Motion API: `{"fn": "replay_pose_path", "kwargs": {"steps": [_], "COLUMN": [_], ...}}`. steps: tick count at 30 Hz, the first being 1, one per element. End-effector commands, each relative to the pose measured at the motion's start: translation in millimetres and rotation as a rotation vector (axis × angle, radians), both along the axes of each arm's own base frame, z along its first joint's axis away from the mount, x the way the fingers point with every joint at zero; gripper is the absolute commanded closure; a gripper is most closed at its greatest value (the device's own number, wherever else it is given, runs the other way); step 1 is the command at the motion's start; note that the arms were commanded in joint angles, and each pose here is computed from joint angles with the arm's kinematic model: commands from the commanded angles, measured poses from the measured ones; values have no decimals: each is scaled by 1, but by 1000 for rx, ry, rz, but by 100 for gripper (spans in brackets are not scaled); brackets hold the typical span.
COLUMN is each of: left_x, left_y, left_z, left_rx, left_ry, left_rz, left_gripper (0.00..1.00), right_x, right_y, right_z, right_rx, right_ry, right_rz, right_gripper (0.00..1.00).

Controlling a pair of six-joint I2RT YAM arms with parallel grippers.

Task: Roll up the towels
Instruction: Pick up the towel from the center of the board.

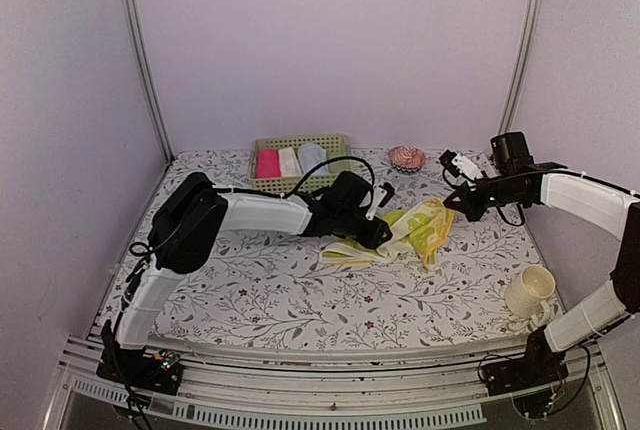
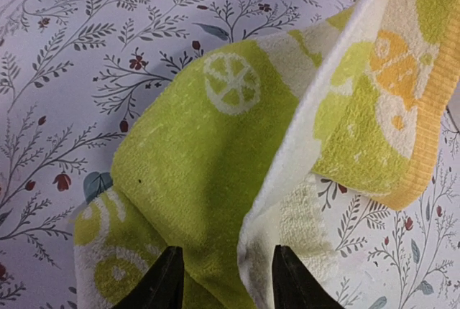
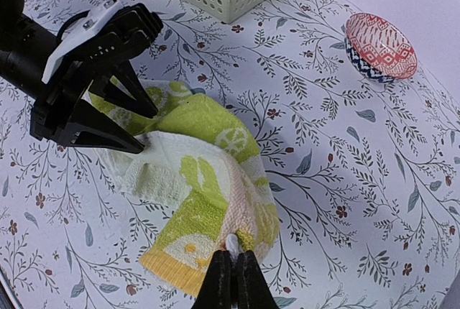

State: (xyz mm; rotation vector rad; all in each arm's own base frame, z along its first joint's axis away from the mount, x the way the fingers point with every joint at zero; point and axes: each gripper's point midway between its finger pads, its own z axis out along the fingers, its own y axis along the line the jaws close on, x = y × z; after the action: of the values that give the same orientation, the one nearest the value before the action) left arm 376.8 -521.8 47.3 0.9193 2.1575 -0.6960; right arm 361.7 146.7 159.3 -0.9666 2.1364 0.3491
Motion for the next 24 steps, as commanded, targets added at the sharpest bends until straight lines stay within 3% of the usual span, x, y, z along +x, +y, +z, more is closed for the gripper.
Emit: {"fn": "replay_pose_path", "kwargs": {"steps": [1,5,9,18,24], "left_x": [1,-8,-1,2,4], "left_y": [-2,2,4,-3,-10], "left_z": [27,32,11,-7,-11], "left_rx": [-84,-128,-53,-33,-32], "left_ry": [-23,-28,-3,27,45], "left_rz": [4,-11,20,7,-6], "left_gripper": [56,54,56,70,70], "right_x": [0,0,0,0,-1], "right_y": [-1,-1,-1,-1,-2], "right_z": [-2,-2,-4,-4,-4], "right_rx": [10,10,8,4,3], "right_ry": [0,1,4,4,4], "right_rz": [-2,-2,-3,-1,-1], "right_gripper": [98,98,98,97,97]}}
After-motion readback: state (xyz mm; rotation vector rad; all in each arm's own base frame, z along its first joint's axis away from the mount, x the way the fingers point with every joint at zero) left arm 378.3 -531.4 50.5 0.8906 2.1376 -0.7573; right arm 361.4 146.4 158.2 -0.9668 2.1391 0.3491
